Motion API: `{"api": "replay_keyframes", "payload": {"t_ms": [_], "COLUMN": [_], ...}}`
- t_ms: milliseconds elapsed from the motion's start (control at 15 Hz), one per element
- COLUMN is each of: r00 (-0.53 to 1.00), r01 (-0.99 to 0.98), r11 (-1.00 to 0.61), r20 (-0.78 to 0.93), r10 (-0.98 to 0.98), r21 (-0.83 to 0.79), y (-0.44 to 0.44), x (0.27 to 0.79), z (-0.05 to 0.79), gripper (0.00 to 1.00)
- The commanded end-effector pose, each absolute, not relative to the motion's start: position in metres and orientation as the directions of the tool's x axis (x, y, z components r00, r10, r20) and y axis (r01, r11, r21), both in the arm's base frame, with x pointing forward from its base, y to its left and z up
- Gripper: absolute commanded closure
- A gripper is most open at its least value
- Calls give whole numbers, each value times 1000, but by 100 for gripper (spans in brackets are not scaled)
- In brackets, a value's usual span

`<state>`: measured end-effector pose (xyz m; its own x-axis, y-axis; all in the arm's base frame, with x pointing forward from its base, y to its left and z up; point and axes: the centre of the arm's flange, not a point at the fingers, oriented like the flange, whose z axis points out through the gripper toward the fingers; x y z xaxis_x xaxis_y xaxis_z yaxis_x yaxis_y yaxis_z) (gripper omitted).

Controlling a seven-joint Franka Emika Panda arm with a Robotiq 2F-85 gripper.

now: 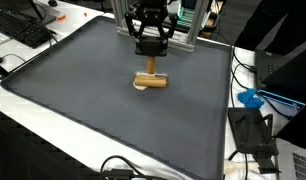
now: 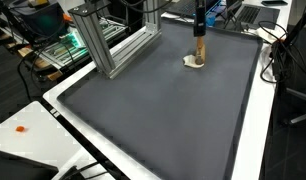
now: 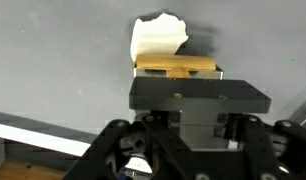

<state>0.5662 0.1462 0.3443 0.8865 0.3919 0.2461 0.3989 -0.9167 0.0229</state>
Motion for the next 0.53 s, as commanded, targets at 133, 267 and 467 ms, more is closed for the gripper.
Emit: {"api": "replay_keyframes", "payload": {"t_ms": [133,267,467], "r00": [948,967,986], "r01": [230,144,-32], "r11": [-973,-989,-998], "r20": [230,218,160], "r10": [221,135,-39], "r21": [-14,-22,-45], "y": [148,147,144], "x": [570,572,571], "z": [376,386,395], "gripper": [66,66,66]}}
